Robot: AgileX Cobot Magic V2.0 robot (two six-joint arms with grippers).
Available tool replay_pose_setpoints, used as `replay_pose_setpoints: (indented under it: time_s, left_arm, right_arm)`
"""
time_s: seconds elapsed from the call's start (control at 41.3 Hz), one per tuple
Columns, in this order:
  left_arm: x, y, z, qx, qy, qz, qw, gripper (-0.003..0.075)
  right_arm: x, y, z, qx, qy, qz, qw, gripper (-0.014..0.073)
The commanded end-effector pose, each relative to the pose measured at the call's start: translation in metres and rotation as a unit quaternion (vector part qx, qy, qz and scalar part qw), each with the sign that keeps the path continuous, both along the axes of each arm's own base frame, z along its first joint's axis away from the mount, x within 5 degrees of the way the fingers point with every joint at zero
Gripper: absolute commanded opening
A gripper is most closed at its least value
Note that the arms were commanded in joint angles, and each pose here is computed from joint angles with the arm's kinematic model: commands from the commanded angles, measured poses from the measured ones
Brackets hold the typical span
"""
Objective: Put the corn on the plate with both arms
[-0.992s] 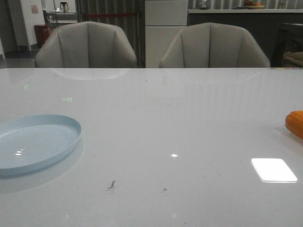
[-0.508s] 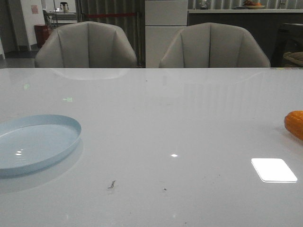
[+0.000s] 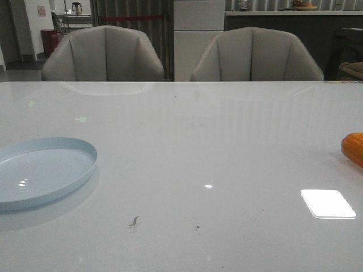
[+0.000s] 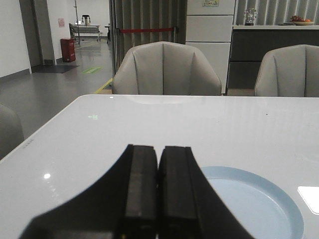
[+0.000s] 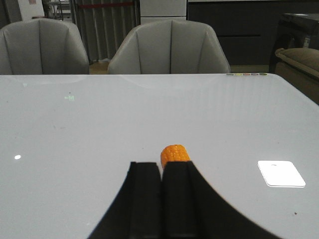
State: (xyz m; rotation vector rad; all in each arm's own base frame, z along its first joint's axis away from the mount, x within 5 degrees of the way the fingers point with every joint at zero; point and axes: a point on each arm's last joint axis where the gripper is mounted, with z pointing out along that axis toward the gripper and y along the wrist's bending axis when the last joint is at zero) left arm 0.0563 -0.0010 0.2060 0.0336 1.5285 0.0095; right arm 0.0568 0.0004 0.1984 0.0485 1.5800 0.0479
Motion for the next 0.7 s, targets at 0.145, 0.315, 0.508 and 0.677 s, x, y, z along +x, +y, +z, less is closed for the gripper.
replay_pose_setpoints:
  time_s: [0.145, 0.315, 0.508, 0.677]
  left_arm:
    - [-0.013, 0.001, 0.052, -0.008, -0.117, 0.002, 0.993, 0.0094]
    - [-0.028, 0.001, 0.094, -0.009, -0.179, 0.002, 0.984, 0.0094]
    - [-0.034, 0.001, 0.136, -0.008, -0.21, 0.002, 0.978, 0.0094]
    - [-0.011, 0.001, 0.164, -0.008, -0.18, 0.002, 0.984, 0.0094]
  right_arm:
    - [-0.02, 0.0, 0.073, 0.005, -0.121, -0.001, 0.993, 0.0057]
    - [-0.04, 0.001, 0.122, 0.003, -0.164, 0.003, 0.986, 0.0057]
    - [-0.036, 0.002, 0.167, 0.003, -0.163, 0.005, 0.987, 0.0057]
    - [-0.003, 0.001, 0.195, 0.003, -0.108, 0.007, 0.994, 0.0057]
